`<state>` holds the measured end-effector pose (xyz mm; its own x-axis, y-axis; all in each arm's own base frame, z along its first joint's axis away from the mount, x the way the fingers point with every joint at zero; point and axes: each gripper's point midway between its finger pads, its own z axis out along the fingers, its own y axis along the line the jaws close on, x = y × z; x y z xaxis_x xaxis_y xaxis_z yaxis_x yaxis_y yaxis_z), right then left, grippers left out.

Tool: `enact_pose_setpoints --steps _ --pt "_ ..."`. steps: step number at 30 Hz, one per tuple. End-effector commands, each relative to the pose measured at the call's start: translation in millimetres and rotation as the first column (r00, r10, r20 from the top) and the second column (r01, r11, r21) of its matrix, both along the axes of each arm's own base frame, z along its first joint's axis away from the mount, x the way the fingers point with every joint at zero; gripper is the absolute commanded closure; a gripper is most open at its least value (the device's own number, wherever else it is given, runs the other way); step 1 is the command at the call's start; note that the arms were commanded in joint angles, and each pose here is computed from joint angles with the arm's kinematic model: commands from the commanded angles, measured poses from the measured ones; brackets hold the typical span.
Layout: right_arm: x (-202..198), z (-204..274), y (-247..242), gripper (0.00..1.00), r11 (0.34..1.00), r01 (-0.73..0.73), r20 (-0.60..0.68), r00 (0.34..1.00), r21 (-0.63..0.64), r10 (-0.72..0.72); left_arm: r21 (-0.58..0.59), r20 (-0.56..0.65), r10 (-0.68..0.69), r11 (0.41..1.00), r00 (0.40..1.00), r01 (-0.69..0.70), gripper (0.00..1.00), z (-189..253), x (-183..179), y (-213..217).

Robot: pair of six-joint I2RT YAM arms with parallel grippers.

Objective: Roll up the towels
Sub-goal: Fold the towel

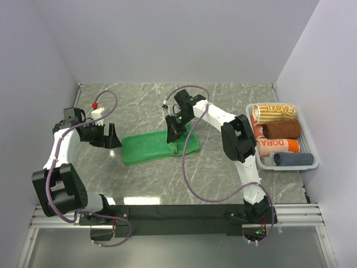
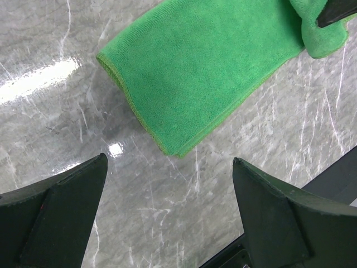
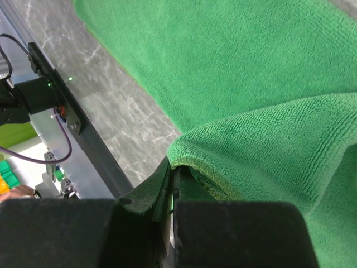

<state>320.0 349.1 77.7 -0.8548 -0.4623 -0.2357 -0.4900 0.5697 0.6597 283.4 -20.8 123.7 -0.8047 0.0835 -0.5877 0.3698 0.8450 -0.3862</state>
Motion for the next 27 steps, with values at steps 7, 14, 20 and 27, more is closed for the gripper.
enact_pose_setpoints --steps 7,14,20,27 --pt "8 -3 21 1.00 0.999 0.010 0.013 1.000 0.040 -0.011 0.019 0.037 -0.013 1.000 0.999 0.012 0.01 4 1 3" --pt "10 23 26 0.60 0.997 -0.033 0.061 0.998 0.074 0.029 0.014 0.065 -0.024 1.000 0.998 0.023 0.01 10 6 2" --pt "18 81 6 0.44 0.988 -0.052 0.187 0.982 0.144 0.025 0.001 0.072 -0.032 0.999 0.997 0.032 0.01 11 9 0" --pt "41 51 -40 0.87 0.999 0.049 0.206 0.977 0.020 -0.052 0.002 0.085 -0.024 1.000 0.996 0.024 0.01 14 12 1"
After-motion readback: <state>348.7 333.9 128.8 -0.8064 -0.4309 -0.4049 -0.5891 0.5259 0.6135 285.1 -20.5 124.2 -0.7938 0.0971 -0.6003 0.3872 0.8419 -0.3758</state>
